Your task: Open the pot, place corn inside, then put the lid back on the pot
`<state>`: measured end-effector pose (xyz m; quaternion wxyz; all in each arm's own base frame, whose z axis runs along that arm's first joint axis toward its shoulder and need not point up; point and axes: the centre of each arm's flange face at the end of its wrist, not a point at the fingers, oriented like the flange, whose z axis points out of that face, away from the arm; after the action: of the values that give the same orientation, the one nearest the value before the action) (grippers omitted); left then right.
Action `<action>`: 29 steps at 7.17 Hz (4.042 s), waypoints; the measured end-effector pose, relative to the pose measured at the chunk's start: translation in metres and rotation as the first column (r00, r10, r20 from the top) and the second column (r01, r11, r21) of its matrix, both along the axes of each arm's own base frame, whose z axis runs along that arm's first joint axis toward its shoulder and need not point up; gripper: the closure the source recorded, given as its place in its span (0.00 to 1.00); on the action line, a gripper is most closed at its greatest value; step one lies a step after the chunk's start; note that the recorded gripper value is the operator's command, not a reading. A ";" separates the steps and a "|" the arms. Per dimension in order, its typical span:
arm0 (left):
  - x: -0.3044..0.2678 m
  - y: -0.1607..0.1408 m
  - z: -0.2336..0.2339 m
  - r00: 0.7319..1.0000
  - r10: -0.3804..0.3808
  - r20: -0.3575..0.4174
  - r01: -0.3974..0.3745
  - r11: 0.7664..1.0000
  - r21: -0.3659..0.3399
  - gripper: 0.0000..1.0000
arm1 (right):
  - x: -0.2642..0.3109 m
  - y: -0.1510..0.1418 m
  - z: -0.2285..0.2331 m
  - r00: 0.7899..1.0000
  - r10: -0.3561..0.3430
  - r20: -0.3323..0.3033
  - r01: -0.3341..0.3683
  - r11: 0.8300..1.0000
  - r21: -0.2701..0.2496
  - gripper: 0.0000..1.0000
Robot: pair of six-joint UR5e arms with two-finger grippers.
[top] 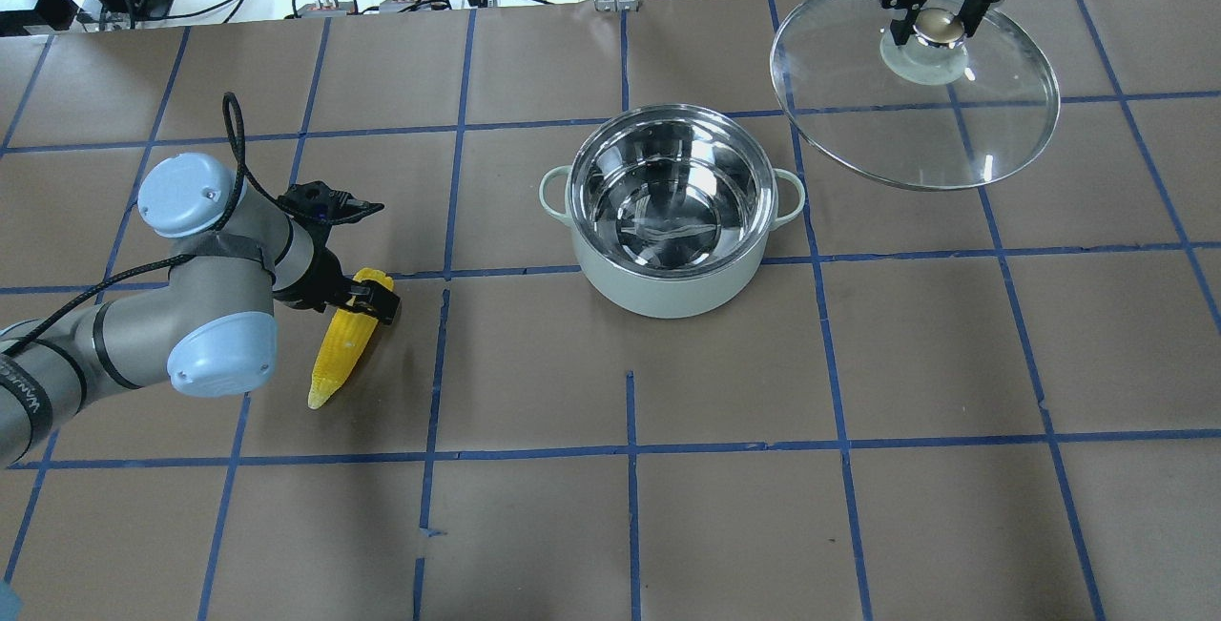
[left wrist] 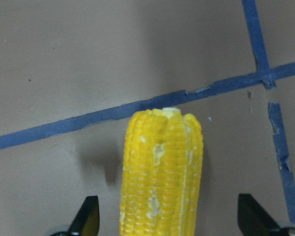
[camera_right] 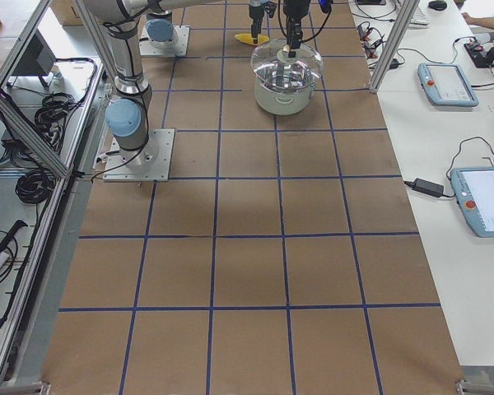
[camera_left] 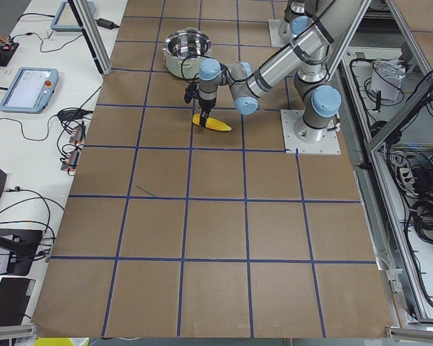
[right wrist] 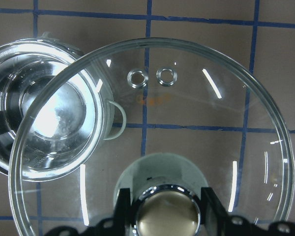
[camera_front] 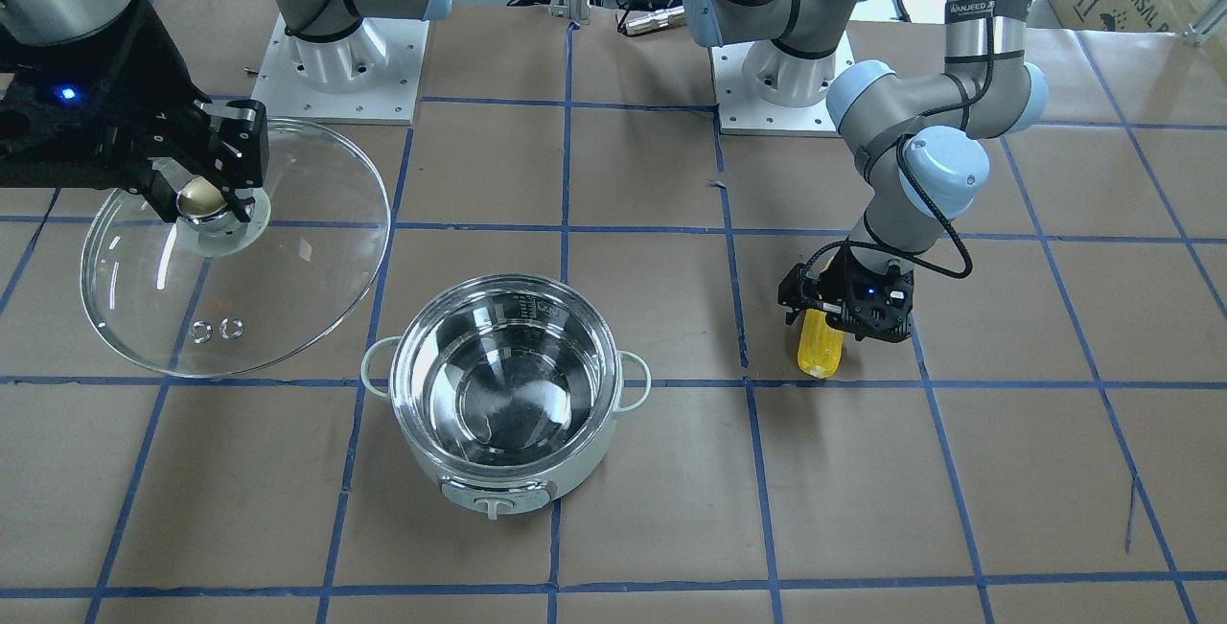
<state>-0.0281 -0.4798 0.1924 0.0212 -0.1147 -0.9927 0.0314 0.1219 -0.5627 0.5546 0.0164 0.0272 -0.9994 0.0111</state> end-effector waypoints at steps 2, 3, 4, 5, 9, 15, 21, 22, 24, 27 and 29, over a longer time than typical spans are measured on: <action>0.000 0.002 -0.001 1.000 -0.001 0.001 0.001 1.000 -0.006 0.80 | 0.000 0.000 0.000 1.000 -0.003 0.000 0.003 1.000 -0.001 0.66; 0.001 0.004 -0.001 1.000 0.000 0.002 0.000 1.000 -0.014 0.90 | 0.000 0.000 0.000 1.000 -0.003 0.000 0.003 1.000 0.000 0.66; 0.002 0.006 0.000 1.000 0.005 0.003 -0.005 1.000 -0.020 0.98 | 0.000 0.000 0.000 1.000 -0.003 0.000 0.003 1.000 0.000 0.66; 0.005 0.005 0.003 1.000 0.012 0.005 -0.012 1.000 -0.029 0.99 | 0.000 0.000 0.000 1.000 -0.002 0.000 0.002 1.000 0.000 0.66; 0.019 -0.025 0.083 0.998 0.041 0.047 -0.039 0.998 -0.046 0.99 | 0.000 0.000 0.000 1.000 -0.001 0.000 0.001 1.000 0.001 0.66; 0.005 0.012 0.305 0.992 0.121 0.024 -0.122 0.990 0.075 0.98 | 0.000 0.000 -0.001 1.000 -0.002 0.000 0.002 1.000 0.002 0.66; -0.004 0.030 0.328 0.981 0.192 0.009 -0.192 0.977 0.095 0.98 | -0.001 -0.001 -0.002 1.000 -0.001 0.000 0.001 1.000 0.005 0.65; -0.005 0.033 0.331 0.981 0.192 0.010 -0.192 0.977 0.095 0.98 | -0.001 -0.001 -0.002 1.000 -0.001 0.000 0.001 1.000 0.005 0.66; -0.007 0.037 0.334 0.982 0.190 0.012 -0.190 0.976 0.104 0.98 | -0.001 -0.001 -0.002 1.000 -0.002 0.000 0.002 1.000 0.004 0.65; -0.020 0.039 0.348 0.981 0.192 0.018 -0.192 0.975 0.109 0.98 | -0.001 0.000 0.000 1.000 -0.005 0.001 0.005 1.000 0.000 0.65; -0.044 0.040 0.347 0.977 0.213 0.016 -0.213 0.970 0.121 0.98 | 0.000 0.000 0.001 1.000 -0.005 0.001 0.005 1.000 -0.002 0.65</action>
<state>-0.0719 -0.4403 0.5392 0.0232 -0.0062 -0.9993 -0.0275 0.1218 -0.5628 0.5559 0.0162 0.0246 -0.9995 0.0120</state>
